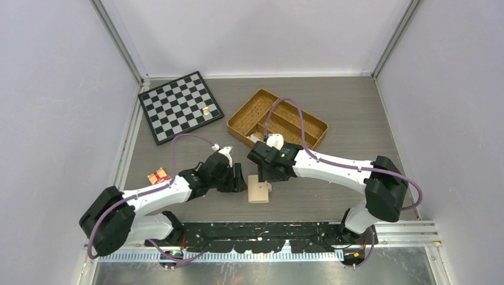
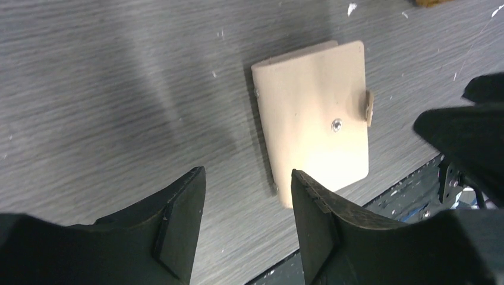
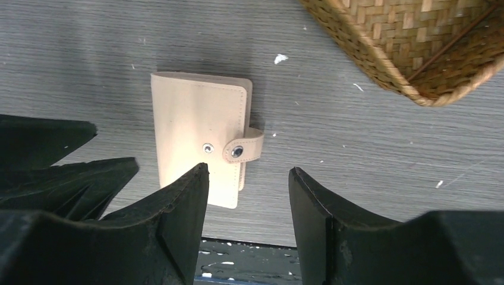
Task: Put the credit cards into the card holder
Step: Close the card holder at the center of the board.
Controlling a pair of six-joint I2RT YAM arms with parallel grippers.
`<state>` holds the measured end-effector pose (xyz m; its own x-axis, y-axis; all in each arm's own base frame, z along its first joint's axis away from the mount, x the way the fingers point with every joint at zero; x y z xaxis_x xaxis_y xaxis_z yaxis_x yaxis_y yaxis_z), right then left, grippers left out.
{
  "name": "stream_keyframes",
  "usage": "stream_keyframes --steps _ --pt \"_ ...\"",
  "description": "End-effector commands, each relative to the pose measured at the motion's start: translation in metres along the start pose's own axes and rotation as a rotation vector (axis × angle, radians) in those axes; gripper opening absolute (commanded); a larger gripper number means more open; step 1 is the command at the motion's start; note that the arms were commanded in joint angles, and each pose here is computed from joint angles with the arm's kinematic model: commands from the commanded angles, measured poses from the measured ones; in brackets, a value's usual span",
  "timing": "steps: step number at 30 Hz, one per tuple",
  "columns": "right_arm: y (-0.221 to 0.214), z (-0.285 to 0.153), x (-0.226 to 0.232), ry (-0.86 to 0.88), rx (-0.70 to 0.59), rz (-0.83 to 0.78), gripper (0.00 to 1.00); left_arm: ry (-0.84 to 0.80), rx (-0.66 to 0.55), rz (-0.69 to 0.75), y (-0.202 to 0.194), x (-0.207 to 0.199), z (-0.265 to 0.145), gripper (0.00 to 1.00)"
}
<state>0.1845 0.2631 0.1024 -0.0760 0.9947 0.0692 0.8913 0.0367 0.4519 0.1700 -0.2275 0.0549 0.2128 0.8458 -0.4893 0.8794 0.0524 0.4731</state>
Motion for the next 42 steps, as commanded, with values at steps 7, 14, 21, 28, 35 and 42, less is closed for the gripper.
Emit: stream_keyframes --steps 7,14,21,28,35,42 --pt "-0.006 0.019 0.021 0.036 0.024 0.058 0.52 -0.065 -0.040 0.026 0.017 -0.029 0.025 0.57" --pt "-0.015 0.037 0.018 -0.005 0.042 0.082 0.47 -0.071 -0.019 0.047 0.012 -0.034 0.034 0.57" --pt "-0.019 0.043 0.014 -0.021 0.042 0.088 0.34 -0.039 -0.004 0.066 0.007 -0.031 0.039 0.55" --pt "-0.023 0.043 0.011 -0.015 0.043 0.106 0.15 0.053 0.014 0.118 -0.002 -0.020 0.043 0.46" --pt "-0.021 0.036 0.002 0.005 0.002 0.123 0.00 0.147 0.039 0.170 -0.013 -0.007 0.047 0.35" --pt "-0.023 0.029 0.004 0.160 -0.053 0.130 0.00 0.166 0.050 0.184 -0.017 -0.003 0.049 0.31"
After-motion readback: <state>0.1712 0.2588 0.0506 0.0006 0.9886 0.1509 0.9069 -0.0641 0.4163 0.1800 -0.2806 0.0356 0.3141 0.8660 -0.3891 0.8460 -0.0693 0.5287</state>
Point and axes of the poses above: each gripper's point midway between its finger pads, its own z axis out along the fingers, its own x axis along the line the jaws close on, y = z × x, the point moved 1 cm from there along -z, back along the fingers
